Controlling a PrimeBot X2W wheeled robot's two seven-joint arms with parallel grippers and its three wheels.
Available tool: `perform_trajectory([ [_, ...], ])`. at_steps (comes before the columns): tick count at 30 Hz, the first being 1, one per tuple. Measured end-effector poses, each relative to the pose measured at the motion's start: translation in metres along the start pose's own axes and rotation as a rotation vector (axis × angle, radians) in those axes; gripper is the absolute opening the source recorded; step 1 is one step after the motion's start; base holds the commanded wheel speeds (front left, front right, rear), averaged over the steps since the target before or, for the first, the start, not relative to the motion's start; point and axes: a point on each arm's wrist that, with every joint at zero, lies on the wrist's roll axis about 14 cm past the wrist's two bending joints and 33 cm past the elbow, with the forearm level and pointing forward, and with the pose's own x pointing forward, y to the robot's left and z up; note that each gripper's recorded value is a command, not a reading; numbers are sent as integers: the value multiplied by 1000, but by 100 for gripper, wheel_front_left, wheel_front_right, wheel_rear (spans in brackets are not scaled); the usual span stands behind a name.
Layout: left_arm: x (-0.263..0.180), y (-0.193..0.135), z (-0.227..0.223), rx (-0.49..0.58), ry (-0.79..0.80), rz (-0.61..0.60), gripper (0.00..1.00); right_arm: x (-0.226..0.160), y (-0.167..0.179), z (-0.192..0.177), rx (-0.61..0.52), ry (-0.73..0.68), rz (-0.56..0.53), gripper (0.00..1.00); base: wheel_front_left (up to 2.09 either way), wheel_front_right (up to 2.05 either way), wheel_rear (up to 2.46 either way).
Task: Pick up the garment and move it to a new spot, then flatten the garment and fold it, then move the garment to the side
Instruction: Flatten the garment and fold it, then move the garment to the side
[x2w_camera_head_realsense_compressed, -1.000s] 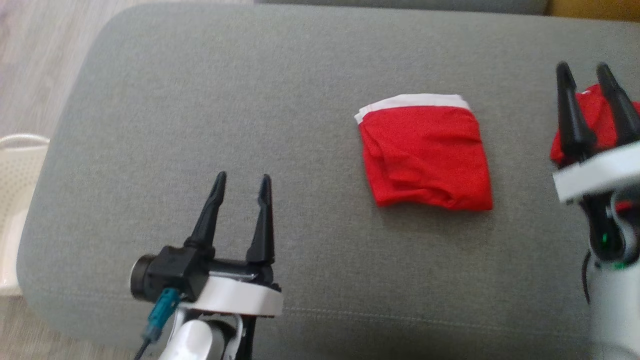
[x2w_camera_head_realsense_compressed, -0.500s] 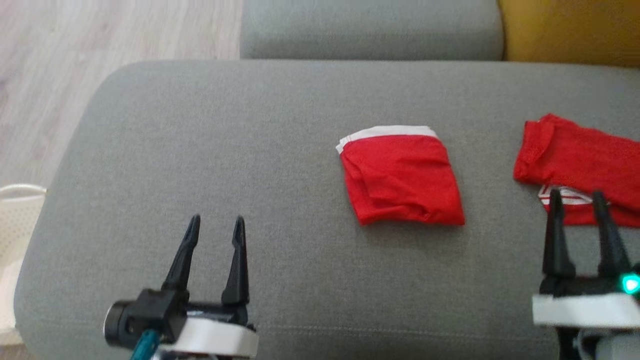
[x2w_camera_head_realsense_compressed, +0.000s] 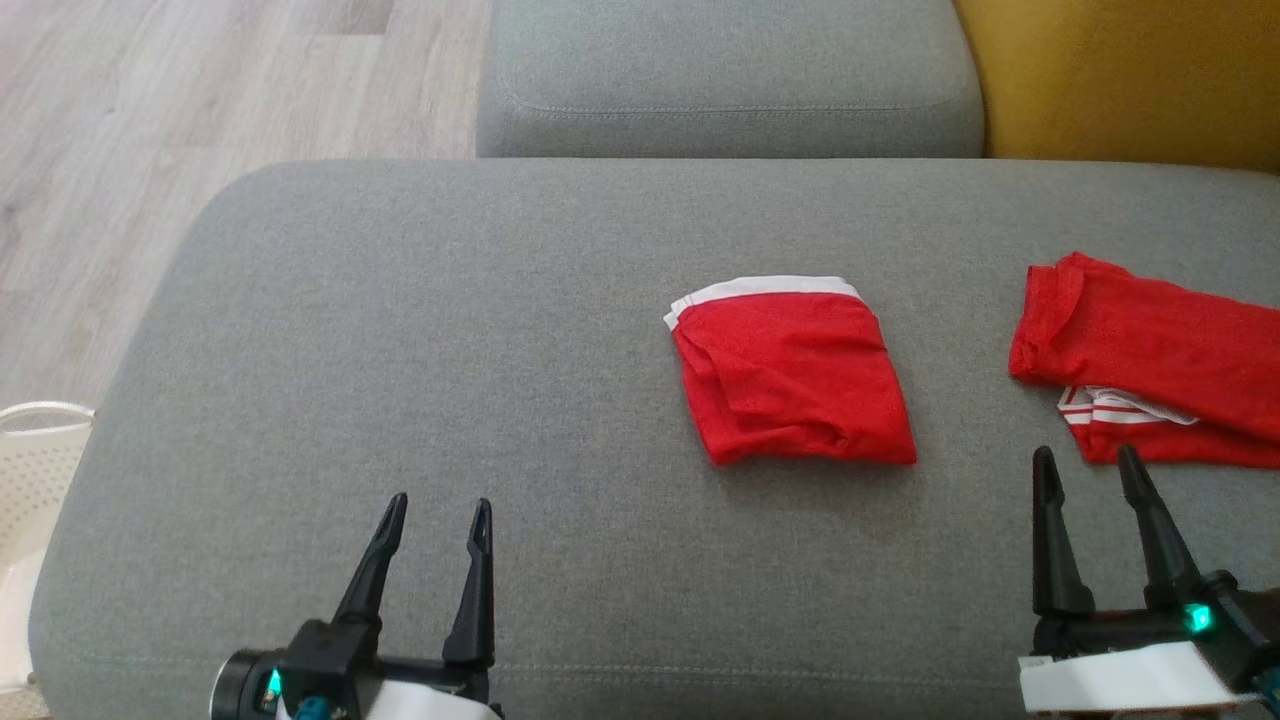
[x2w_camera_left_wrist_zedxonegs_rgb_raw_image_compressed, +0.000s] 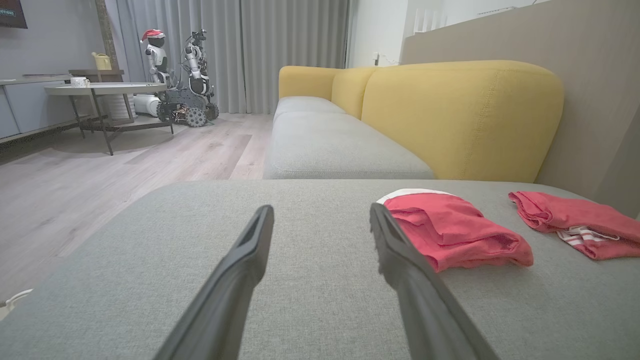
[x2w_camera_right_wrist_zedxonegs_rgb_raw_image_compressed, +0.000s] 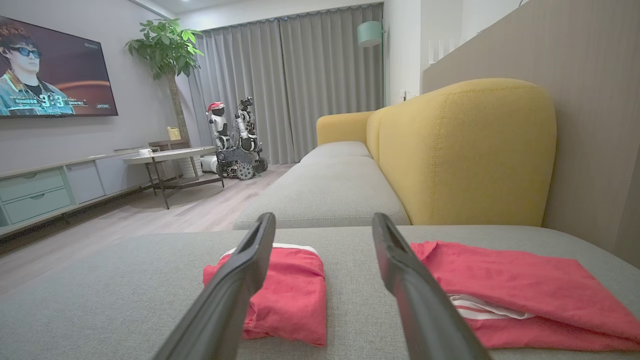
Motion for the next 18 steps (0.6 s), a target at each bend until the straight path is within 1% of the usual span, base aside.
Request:
perform_trajectory([
  [18, 1, -4, -4, 17, 9, -16, 100, -3, 7, -3, 9, 11, 15, 100, 0, 0, 0],
])
